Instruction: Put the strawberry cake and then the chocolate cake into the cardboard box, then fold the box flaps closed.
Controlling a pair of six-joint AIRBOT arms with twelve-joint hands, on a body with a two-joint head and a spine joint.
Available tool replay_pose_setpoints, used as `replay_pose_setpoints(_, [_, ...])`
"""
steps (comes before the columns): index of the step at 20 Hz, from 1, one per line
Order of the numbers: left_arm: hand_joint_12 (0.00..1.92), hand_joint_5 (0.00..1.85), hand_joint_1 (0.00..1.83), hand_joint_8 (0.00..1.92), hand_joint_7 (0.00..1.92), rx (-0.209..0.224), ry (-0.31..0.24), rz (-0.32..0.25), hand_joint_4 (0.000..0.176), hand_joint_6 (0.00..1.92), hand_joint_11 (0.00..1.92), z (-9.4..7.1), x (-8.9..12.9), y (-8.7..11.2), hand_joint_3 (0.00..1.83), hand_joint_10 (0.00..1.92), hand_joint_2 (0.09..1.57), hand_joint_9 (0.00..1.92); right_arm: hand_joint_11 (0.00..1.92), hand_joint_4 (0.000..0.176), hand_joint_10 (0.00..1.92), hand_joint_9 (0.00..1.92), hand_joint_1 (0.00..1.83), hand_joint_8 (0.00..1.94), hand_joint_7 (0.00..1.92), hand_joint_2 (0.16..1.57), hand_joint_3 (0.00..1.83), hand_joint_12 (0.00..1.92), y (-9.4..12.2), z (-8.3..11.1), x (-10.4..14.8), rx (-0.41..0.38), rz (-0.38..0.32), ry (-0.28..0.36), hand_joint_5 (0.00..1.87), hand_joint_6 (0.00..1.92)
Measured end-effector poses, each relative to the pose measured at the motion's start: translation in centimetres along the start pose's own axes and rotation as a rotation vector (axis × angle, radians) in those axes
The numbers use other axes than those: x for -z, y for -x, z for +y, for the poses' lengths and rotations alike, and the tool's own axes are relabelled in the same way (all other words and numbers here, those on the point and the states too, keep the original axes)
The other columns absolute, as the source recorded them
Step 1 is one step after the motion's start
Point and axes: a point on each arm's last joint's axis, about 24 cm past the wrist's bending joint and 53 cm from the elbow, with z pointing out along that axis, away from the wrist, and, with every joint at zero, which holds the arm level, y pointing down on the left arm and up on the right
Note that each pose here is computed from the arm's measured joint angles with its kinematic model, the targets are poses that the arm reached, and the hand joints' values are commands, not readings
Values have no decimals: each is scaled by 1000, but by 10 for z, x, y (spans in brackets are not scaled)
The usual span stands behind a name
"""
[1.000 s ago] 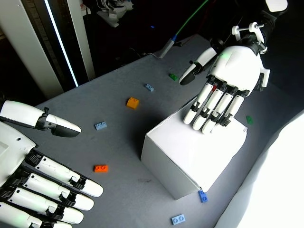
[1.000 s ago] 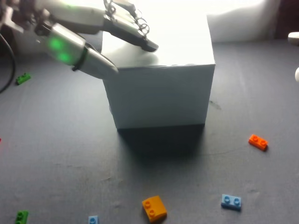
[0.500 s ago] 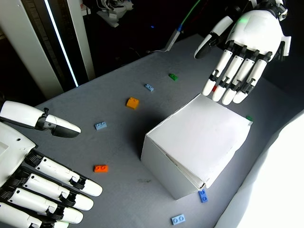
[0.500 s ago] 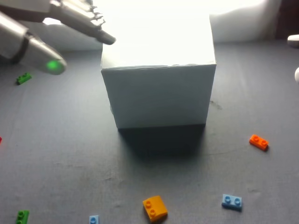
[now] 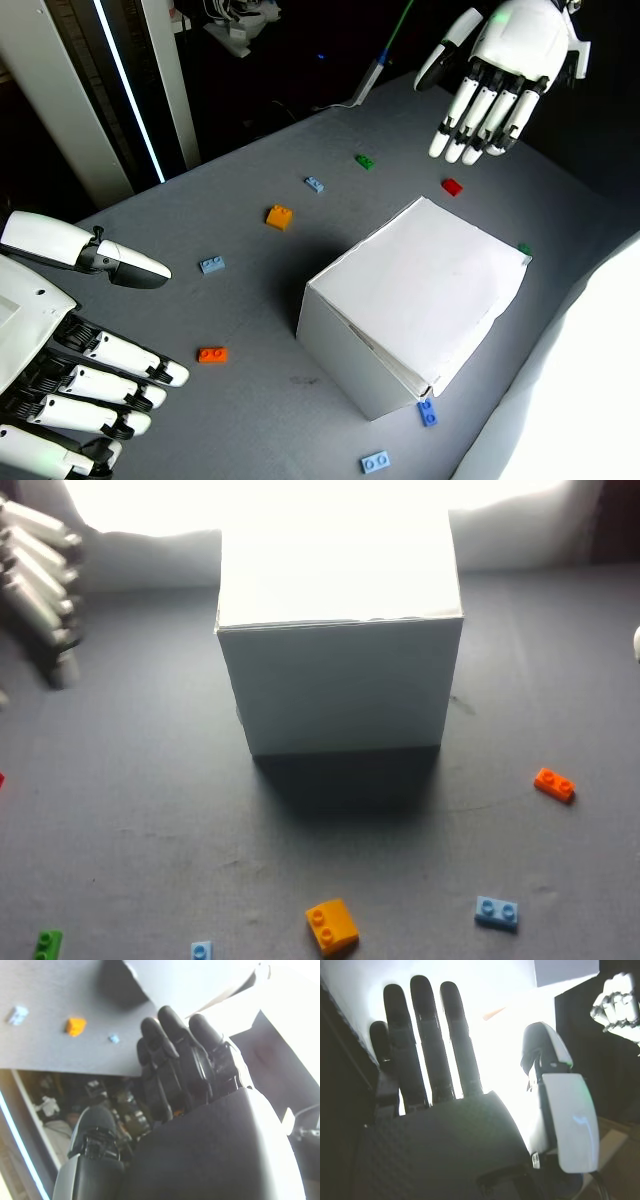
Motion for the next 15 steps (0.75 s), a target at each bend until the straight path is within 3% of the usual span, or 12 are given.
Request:
replay_pose_setpoints(1, [1921, 820, 270, 1421, 890, 4, 7, -5, 0, 1094, 497, 2, 6, -2, 6, 1786, 1431, 753, 499, 0, 1350, 863, 0, 356, 1259, 1300, 0, 1862, 0, 0, 0, 0, 0, 0, 1164, 117])
replay_pose_setpoints(2, [1921, 866, 293, 1536, 994, 11, 16, -4, 0, 1358, 681, 5, 13, -6, 7, 1890, 1450, 896, 612, 0, 1567, 925, 0, 827, 1196, 1345, 3, 1909, 0, 0, 0, 2, 1, 0, 1198, 250])
replay_pose_setpoints(3, [1921, 882, 278, 1559, 1042, 16, 24, -3, 0, 1462, 792, 8, 17, -9, 7, 1898, 1463, 965, 704, 0, 1722, 949, 0, 1189, 1134, 1378, 4, 1919, 0, 0, 0, 4, 1, 0, 1059, 827])
replay_pose_setpoints(4, [1921, 911, 260, 1537, 1103, 19, 31, 1, 0, 1503, 914, 11, 18, -10, 5, 1888, 1465, 1046, 740, 0, 1766, 968, 0, 1380, 1107, 1417, 7, 1921, 0, 0, 0, 6, 2, 0, 997, 1207])
replay_pose_setpoints(5, [1921, 945, 248, 1576, 1148, 22, 35, 0, 0, 1596, 1020, 13, 20, -11, 4, 1899, 1470, 1107, 831, 0, 1870, 1015, 0, 1550, 1106, 1454, 9, 1921, -1, 0, 0, 5, 3, -1, 973, 1394])
replay_pose_setpoints(8, [1921, 945, 206, 1642, 1176, 33, 46, -12, 0, 1660, 1128, 18, 25, -10, 8, 1896, 1493, 1175, 966, 0, 1920, 1122, 38, 1689, 1150, 1487, 5, 1921, -1, 0, 0, 8, 5, 0, 989, 1541])
replay_pose_setpoints(11, [1921, 945, 198, 1656, 1161, 29, 44, -17, 0, 1705, 1113, 17, 25, -8, 9, 1893, 1515, 1151, 994, 0, 1921, 1158, 2, 1723, 1162, 1504, 7, 1921, -6, 2, -2, 20, 17, 6, 991, 1532])
replay_pose_setpoints(15, [1921, 928, 237, 1740, 1136, 25, 33, -53, 0, 1743, 1115, 15, 27, 4, 3, 1921, 1514, 1151, 1109, 0, 1921, 1196, 0, 1848, 1186, 1501, 0, 1921, -6, 2, -2, 23, 18, 6, 993, 1737])
